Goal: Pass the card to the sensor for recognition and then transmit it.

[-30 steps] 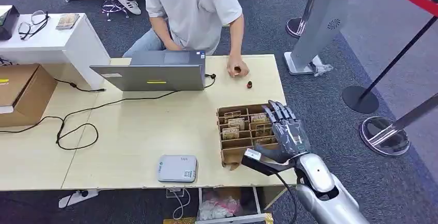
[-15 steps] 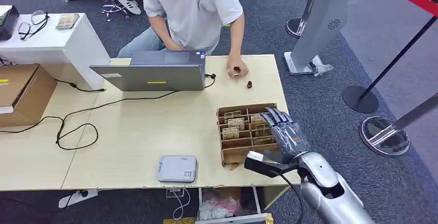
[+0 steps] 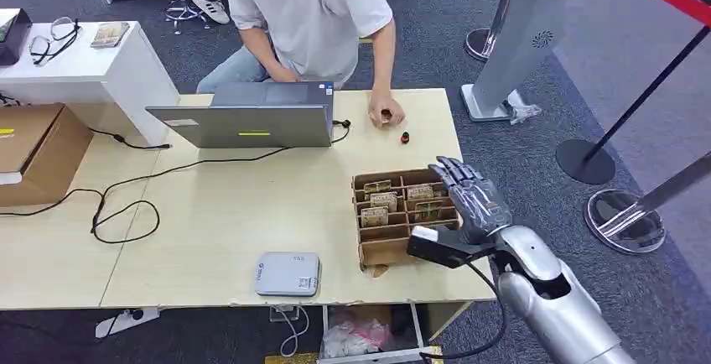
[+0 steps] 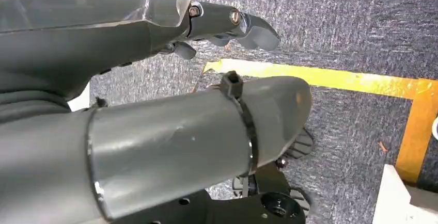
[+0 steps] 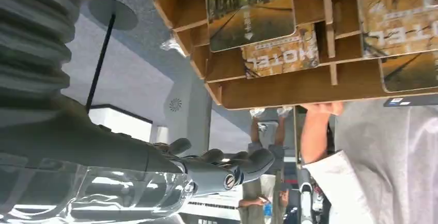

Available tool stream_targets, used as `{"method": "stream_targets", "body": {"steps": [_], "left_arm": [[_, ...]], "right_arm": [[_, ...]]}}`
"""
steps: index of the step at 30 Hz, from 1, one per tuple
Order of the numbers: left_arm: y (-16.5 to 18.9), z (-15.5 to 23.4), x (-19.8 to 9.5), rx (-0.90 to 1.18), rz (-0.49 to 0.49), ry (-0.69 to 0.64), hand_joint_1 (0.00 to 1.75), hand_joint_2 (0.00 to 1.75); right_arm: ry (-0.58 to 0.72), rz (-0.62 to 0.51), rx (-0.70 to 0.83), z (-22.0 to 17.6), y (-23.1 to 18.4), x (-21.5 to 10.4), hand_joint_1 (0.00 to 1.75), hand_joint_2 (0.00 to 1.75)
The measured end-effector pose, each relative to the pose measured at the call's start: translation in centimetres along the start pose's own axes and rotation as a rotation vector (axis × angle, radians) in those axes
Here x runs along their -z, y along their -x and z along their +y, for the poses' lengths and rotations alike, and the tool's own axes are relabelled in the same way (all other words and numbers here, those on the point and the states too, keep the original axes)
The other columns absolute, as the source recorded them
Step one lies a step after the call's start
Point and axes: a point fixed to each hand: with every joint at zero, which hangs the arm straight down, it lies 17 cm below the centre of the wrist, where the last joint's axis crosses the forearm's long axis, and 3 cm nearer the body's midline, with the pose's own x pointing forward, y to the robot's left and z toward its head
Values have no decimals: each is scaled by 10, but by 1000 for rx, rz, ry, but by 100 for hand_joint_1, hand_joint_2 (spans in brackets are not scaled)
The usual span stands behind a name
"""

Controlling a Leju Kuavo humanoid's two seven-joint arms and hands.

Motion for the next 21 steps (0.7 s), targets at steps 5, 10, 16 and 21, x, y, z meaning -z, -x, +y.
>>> {"method": "stream_targets", "body": {"steps": [5,10,16,21], "left_arm": [[0,0,0,1,-1,0,0,0],[0,0,0,2,-1,0,0,0],[0,0,0,2,-1,1,0,0],[0,0,0,2,-1,0,0,0]], "right_arm": [[-7,7,-4,2,5,-1,5,175],[-13,9,-1,4,5,-2,5,175],[-20,10,-3,6,7,0,7,175],[-34,7,-6,10,7,1,21,175]]}}
